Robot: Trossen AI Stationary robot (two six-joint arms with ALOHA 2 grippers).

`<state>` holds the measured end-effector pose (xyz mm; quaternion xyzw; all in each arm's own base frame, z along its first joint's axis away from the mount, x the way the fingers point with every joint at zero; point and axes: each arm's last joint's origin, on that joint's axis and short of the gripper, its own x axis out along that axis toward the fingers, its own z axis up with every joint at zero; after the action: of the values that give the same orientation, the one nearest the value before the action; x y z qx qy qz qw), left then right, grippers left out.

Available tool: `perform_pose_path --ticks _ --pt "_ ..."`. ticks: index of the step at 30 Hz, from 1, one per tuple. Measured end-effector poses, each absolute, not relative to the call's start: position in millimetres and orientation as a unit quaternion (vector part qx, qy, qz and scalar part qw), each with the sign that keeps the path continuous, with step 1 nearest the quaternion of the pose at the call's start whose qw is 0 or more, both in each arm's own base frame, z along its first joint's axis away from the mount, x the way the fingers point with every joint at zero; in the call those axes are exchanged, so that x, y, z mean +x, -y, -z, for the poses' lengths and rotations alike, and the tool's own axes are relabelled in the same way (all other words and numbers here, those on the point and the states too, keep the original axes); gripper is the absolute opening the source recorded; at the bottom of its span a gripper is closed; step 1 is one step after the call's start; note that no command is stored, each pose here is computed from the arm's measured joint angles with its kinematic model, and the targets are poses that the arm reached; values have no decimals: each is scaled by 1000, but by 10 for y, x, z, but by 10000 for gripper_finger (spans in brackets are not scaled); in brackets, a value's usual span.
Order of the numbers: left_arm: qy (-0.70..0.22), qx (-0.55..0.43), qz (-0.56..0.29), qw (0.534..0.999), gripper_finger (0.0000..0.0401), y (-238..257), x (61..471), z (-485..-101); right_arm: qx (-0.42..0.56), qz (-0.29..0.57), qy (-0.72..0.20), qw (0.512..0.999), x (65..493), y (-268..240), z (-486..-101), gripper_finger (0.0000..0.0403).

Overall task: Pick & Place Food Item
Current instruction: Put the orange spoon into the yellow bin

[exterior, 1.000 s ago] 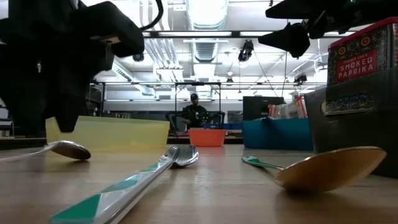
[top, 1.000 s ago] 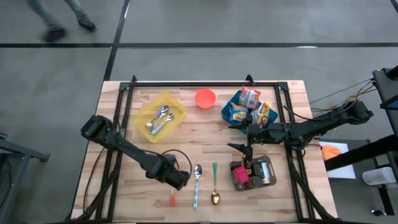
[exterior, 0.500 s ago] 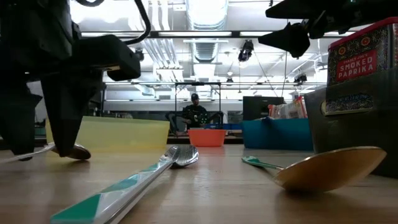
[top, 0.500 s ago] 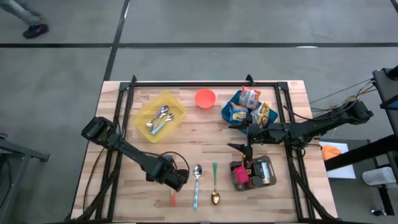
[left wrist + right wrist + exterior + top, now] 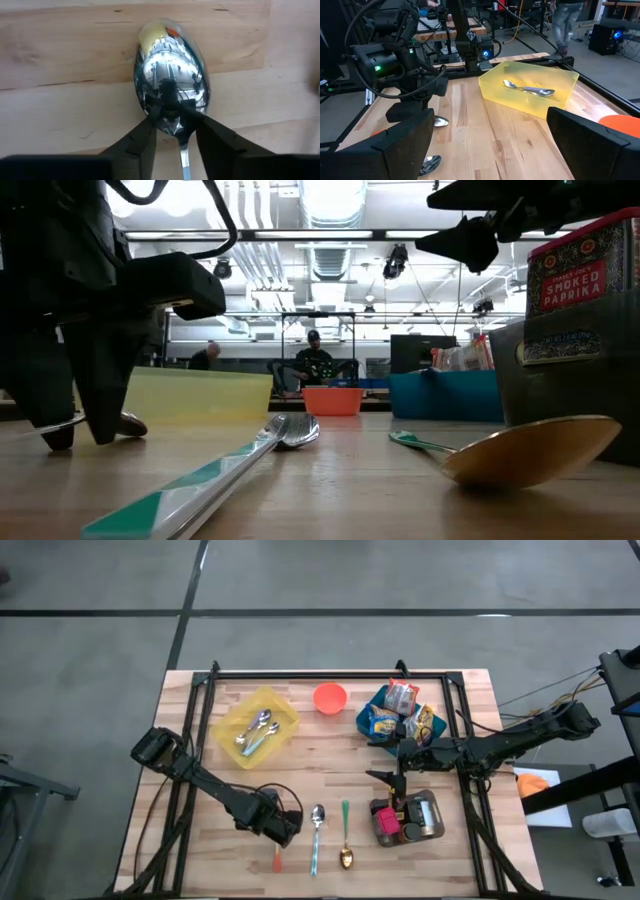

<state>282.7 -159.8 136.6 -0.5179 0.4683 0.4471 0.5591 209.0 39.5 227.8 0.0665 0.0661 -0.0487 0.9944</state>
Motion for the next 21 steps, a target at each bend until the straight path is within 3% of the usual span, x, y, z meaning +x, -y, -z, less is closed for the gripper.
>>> perform_pose_path --ticks 11,21 --pt "-466 -521 -448 557 32 1599 2828 -1366 66 49 -66 994 2090 -395 -2278 381" --pt "-466 -521 -450 556 5 1597 2826 -1366 66 49 -66 994 2090 -394 -2278 381"
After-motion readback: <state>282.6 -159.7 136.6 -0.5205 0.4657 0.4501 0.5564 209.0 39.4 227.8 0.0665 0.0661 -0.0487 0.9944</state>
